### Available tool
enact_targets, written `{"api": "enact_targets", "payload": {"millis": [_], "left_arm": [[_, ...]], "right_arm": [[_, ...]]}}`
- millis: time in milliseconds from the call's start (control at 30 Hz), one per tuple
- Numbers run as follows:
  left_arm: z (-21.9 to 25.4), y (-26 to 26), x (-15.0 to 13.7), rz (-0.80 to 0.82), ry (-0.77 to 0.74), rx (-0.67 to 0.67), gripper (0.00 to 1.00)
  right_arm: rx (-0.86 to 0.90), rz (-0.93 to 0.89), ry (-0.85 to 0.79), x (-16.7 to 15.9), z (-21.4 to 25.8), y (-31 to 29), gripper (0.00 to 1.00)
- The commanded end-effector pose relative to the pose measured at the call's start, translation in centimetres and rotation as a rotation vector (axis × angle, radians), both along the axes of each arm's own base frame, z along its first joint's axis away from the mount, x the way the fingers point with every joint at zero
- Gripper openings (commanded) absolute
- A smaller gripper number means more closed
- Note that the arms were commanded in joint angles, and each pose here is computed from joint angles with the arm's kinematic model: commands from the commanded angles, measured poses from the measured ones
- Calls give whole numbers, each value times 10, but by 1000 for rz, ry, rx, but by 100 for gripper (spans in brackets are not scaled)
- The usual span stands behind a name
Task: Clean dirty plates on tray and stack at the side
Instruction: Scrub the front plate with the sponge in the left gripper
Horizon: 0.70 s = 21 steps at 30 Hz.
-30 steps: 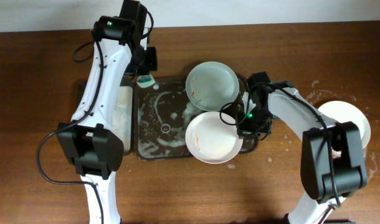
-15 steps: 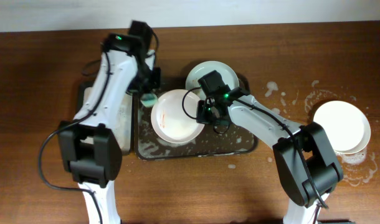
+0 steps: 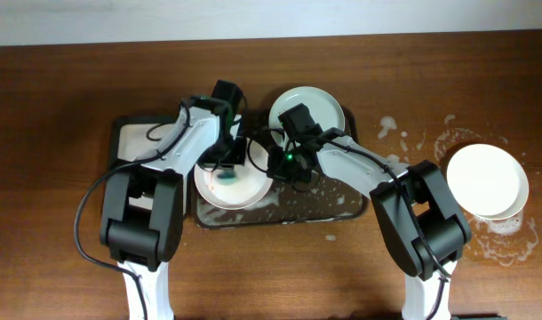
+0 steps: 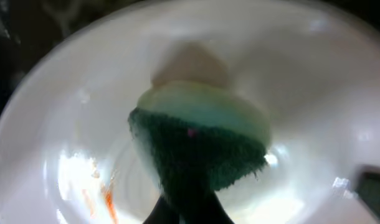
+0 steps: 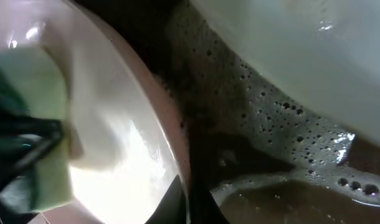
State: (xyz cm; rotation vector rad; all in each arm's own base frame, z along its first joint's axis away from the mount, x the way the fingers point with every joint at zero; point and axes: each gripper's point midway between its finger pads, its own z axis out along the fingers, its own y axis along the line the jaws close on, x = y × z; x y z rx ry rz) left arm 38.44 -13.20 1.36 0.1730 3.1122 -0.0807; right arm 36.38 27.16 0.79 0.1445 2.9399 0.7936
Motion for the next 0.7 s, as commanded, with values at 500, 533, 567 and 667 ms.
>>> {"api": "enact_targets", "payload": {"millis": [500,533,567,667], "left_arm": [[60,4,17,14,-115,105,1],[53,3,8,-11,-76,100,1],[49,4,3,-18,-60,103,1],[12,0,-25,-39,17,87,1]], "right_arm": [[-31,-20,50,-1,-10,-18,4],[-33,-24,54,-1,-10,-20,4],[-33,-24,53,-1,-10,-20,4],[-33,-23,53,-1,-10,-20,4]]}}
